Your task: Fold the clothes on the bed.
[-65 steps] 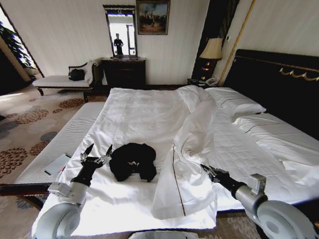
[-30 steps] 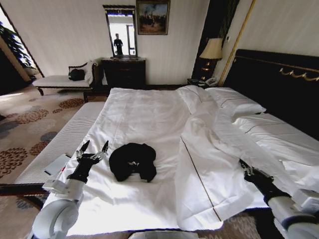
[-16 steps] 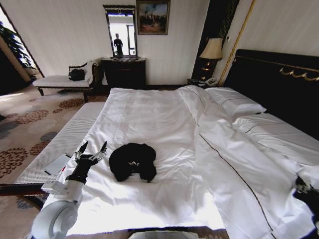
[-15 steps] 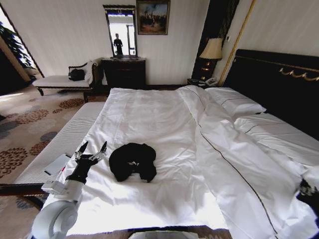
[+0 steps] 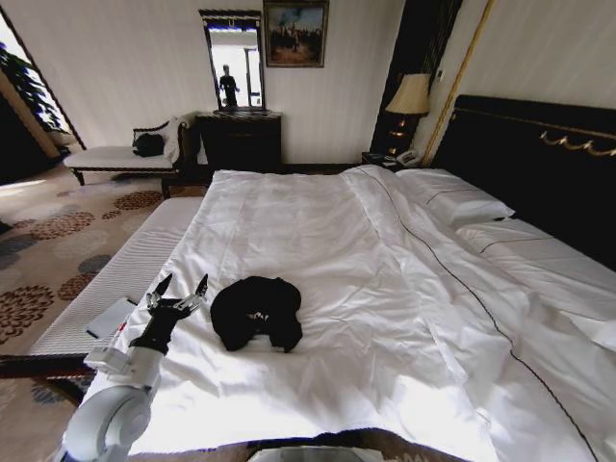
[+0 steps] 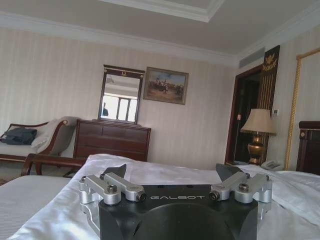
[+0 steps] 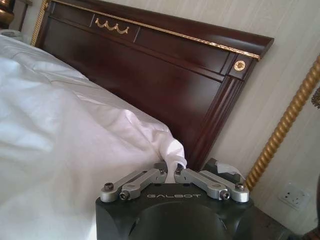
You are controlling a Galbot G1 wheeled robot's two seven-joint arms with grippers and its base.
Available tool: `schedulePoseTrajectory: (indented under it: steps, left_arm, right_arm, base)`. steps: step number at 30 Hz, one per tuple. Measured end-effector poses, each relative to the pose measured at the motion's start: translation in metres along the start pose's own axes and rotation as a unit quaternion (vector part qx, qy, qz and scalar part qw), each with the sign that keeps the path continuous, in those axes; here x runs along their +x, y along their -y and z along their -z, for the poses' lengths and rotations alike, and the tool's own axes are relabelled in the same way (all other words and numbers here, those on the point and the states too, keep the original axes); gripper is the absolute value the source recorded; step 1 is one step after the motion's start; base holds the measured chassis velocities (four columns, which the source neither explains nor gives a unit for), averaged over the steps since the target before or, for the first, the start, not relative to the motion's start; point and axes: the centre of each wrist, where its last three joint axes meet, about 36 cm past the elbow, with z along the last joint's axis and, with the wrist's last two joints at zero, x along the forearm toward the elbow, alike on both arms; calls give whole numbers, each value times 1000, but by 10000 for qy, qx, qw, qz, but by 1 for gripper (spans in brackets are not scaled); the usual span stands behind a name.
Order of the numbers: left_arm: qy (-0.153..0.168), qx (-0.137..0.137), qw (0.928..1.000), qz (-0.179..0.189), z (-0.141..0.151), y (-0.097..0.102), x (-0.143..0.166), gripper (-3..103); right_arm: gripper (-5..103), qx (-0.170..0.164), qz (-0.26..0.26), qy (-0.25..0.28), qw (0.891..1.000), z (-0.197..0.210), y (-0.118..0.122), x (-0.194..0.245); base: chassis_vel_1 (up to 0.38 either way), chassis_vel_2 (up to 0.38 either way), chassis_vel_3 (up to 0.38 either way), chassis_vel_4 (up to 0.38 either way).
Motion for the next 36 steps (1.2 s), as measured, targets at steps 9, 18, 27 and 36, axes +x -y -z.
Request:
schedulePoseTrajectory:
  steps: [9, 18, 27, 36]
  left_arm:
    - [-13, -11, 10000, -10, -3, -1, -3, 100]
    - [-102, -22, 9999, -1, -7, -2, -4, 100]
    - [-81, -89, 9999, -9, -10, -2, -12, 100]
    - [-69, -83, 9999, -72, -6, 5, -8, 100]
  right_arm:
    - [0, 284, -368, -121, 9988, -45, 16, -12]
    - [0, 301, -491, -335, 9978, -82, -4, -25]
    - [0, 588, -578, -684, 9942, -112, -8, -28]
    - [37, 408, -898, -457, 9941, -103, 8, -25]
  base:
    - [0, 0, 0, 0]
    - [0, 0, 0, 0]
    - [0, 0, 0, 0]
    - [0, 0, 0, 0]
